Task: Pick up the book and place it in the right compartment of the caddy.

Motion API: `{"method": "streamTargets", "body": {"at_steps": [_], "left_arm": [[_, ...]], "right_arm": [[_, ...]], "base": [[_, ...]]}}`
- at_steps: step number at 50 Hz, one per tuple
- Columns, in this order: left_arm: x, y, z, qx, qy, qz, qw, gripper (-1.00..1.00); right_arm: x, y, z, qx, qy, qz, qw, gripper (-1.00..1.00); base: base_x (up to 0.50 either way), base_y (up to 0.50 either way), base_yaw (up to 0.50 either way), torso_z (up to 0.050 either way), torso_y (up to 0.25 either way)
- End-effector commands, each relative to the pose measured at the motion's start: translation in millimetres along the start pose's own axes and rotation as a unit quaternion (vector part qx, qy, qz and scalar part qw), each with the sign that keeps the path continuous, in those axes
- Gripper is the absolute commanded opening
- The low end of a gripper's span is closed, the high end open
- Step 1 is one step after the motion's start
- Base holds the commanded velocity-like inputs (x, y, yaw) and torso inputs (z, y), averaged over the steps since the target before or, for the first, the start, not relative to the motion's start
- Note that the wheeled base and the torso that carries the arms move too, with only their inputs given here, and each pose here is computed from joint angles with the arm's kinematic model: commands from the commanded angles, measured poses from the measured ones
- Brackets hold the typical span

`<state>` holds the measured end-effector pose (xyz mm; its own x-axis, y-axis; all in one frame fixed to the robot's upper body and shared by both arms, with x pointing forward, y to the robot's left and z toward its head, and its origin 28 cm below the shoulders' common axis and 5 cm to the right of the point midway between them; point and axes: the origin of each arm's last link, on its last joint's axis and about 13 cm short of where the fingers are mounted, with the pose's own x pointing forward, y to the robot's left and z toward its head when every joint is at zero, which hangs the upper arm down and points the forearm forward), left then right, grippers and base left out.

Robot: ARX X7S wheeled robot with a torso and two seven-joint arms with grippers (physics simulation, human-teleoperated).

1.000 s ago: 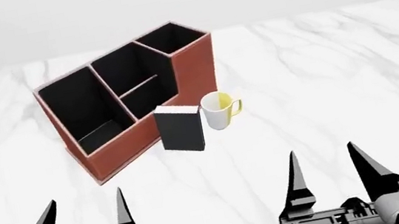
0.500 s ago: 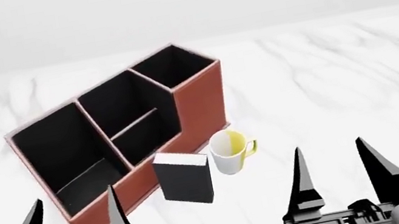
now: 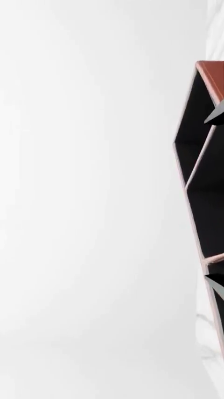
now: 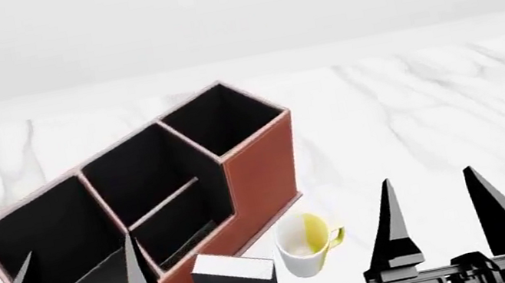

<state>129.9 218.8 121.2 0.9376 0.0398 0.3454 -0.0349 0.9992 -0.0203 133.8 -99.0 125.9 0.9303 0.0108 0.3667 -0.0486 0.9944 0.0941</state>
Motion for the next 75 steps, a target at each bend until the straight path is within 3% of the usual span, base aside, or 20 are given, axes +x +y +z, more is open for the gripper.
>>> {"method": "streamTargets", "body": {"at_steps": [1,3,75], "left_arm": [[-0.3,0.0,-0.5,0.002,0.001,0.002,1.0,1.0],[-1.0,-0.4,0.2,0.003,0.0,0.001,1.0,1.0],[-0.5,-1.2,-1.3,0.008,0.011,0.0,1.0,1.0]], "right_arm": [[-0.2,-1.1,-0.6,-0.017,-0.008,-0.012,1.0,1.0],[0.0,-1.6,-0.1,0.011,-0.002,-0.003,1.0,1.0],[-0.9,-0.9,-3.0,-0.001,0.009,-0.002,1.0,1.0]], "base": [[0.0,0.5,0.0,0.0,0.0],[0.0,0.0,0.5,0.0,0.0],[0.0,0.0,0.5,0.0,0.0]]}}
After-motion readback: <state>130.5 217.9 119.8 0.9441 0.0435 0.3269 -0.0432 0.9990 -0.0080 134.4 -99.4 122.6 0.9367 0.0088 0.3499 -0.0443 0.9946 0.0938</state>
